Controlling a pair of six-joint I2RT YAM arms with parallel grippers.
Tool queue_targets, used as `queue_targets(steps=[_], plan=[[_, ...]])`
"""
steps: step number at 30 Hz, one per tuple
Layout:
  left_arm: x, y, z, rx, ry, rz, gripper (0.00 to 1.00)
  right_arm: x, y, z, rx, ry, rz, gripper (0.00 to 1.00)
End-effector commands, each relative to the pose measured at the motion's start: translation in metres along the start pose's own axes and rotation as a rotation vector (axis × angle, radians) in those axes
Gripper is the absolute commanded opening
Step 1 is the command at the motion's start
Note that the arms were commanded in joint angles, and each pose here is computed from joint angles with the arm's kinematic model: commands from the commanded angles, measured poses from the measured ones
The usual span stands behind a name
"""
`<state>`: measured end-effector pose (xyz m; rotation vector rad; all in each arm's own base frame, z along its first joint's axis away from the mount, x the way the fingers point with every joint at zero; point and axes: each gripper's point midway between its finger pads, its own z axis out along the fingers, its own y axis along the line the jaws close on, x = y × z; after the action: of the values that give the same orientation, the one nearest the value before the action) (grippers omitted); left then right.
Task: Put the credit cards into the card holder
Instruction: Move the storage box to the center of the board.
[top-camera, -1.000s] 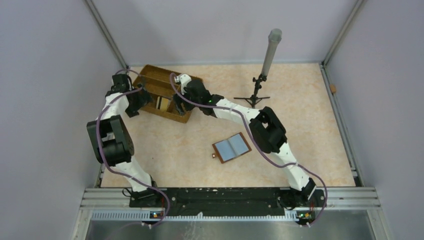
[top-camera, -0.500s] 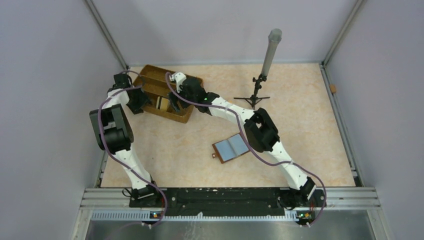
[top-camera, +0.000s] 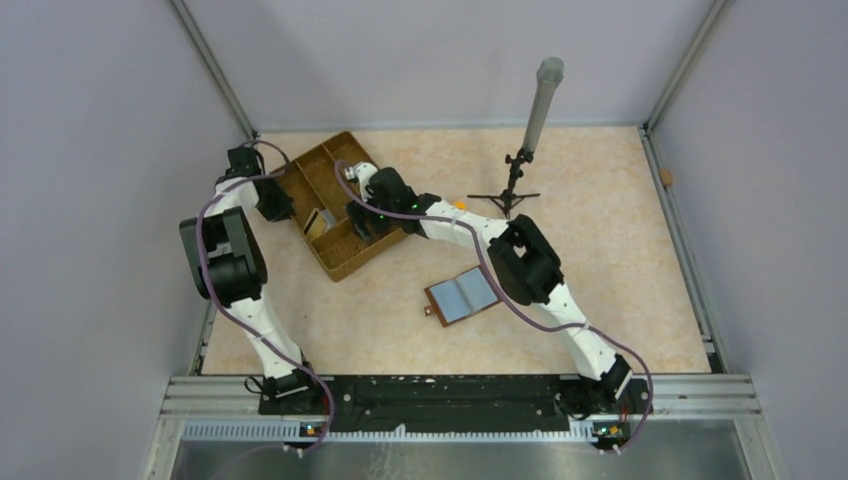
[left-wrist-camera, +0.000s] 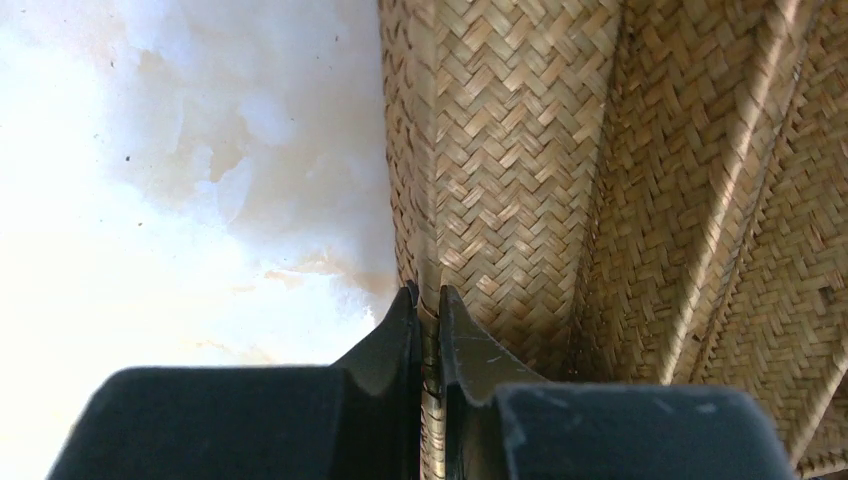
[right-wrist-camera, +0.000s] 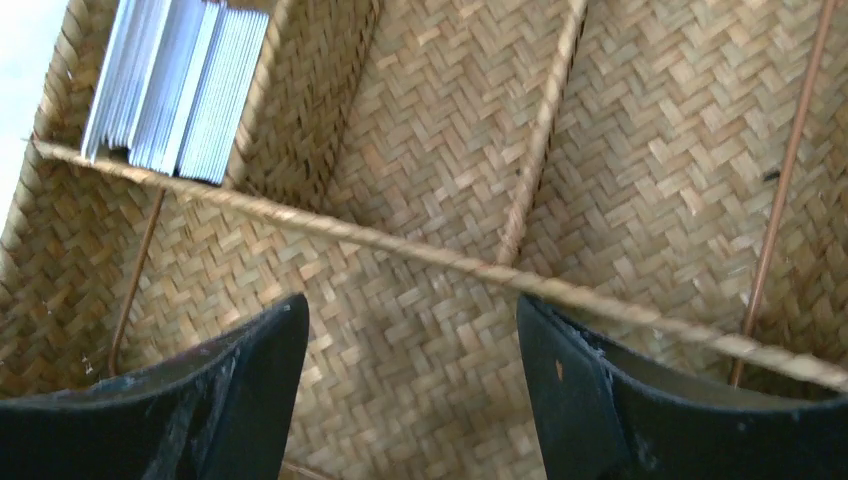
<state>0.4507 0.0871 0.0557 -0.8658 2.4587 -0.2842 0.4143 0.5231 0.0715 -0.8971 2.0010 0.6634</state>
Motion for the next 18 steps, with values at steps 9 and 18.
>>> queue_targets(steps=[9,18], plan=[[0.040,-0.020,-0.020,-0.014,0.051,0.088,0.04,-0.066,0.019,-0.089,0.028,-0.109,0.083,0.74],[0.077,-0.046,-0.029,0.058,0.051,-0.029,0.00,-0.060,0.028,-0.102,0.082,-0.089,0.186,0.73]])
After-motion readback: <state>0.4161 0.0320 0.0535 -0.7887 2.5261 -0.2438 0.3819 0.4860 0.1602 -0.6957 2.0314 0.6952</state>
